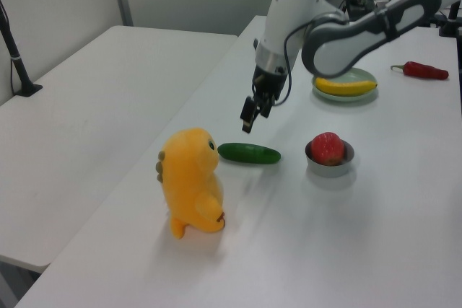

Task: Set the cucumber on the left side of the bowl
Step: 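Close the gripper around the middle of the cucumber and lift it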

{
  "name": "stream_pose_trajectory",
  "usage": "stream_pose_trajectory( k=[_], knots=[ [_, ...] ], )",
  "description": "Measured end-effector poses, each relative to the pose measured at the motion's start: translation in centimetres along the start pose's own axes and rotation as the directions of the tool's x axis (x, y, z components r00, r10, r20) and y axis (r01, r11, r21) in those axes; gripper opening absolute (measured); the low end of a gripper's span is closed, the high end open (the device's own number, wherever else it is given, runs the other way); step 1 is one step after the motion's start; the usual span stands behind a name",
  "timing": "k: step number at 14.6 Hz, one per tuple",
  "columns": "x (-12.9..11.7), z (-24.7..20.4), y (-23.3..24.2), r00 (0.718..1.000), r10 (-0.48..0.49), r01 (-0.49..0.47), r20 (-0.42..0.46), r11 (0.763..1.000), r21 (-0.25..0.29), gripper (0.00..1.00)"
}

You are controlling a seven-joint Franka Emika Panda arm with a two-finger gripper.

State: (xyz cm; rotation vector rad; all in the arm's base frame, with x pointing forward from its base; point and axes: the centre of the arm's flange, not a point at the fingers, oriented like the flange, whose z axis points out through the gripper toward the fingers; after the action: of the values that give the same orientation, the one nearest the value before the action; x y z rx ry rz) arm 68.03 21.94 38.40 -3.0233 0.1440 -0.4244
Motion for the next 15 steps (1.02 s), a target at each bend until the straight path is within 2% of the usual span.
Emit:
stream_pose_trajectory(
  k=[4, 12, 13, 15],
  knots=[
    [-0.7, 2.6, -0.5, 1.0, -0.025, 0.026, 0.016, 0.999, -0.024, 1.0],
    [-0.7, 6.4, -0.8, 0.998, -0.052, 0.054, 0.036, 0.997, -0.053, 1.0],
    [-0.6, 6.6, -0.8, 0.998, -0.06, 0.062, 0.032, 0.996, -0.059, 0.96],
    [-0.7, 7.2, -0.9, 0.995, -0.093, 0.095, 0.029, 0.992, -0.088, 0.95]
  ],
)
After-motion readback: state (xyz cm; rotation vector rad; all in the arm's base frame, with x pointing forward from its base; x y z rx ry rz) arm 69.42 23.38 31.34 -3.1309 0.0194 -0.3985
